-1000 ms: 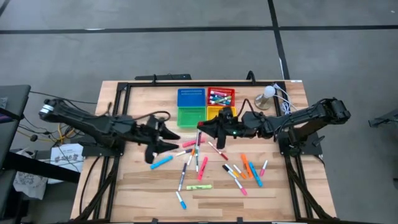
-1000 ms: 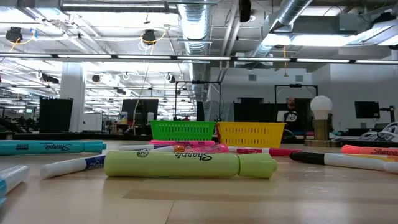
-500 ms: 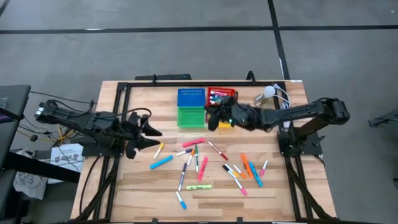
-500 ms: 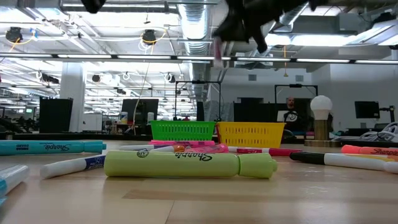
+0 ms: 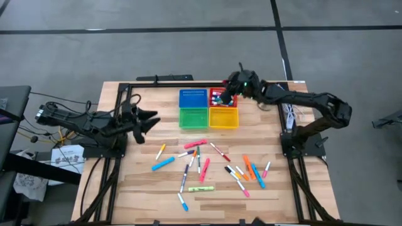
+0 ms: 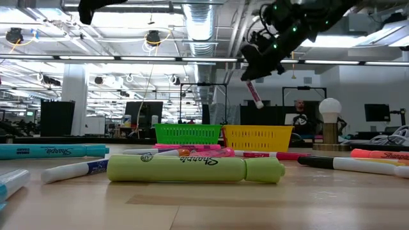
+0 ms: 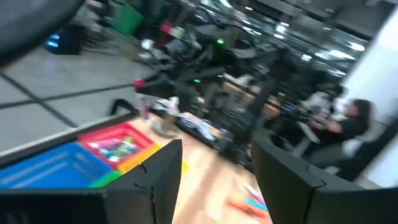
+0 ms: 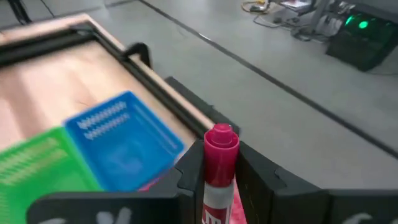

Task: Pick & Place Markers
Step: Put the red thick dry erase marker into the red bin

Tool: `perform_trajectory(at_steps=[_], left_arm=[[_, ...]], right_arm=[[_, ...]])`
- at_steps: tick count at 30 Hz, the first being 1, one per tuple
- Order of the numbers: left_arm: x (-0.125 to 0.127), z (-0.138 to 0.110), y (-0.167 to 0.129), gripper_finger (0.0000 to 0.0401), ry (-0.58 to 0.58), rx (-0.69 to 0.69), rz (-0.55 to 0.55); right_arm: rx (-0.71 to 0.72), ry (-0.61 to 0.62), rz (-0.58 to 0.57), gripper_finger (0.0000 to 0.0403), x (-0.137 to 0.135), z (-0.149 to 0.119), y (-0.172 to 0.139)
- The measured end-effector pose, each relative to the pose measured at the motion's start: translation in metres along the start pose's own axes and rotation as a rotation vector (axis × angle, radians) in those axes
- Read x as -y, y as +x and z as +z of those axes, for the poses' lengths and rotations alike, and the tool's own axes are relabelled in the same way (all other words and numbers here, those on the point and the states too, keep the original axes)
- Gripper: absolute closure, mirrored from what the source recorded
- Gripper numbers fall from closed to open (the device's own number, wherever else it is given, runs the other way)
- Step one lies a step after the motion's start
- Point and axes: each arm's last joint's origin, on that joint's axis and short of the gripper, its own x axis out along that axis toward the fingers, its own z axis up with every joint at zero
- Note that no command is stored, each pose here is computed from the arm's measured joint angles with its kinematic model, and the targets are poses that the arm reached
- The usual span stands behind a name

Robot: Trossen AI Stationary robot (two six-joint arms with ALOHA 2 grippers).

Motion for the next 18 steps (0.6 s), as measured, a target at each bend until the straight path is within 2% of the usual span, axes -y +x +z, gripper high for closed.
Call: perform_trajectory(at_steps=[4,9,18], left_arm=[[-0.003,-0.002,0.007,0.0210,0.013,0.004,0.058],[-0.007,-0.004,0.018,0.0210,0.026,0.002,0.120],[-0.007,-0.009,0.028,0.0210,-0.013,-0.011,0.141]], right_arm=[[-0.064,-0.061,0.016,0.0342,0.019,-0.010,0.015],[-0.162,-0.162,0.106,0.0342,0.018,-0.027,0.034],[-0.241,-0.243,0.197,0.0336,0.010,-0.010,0.053]])
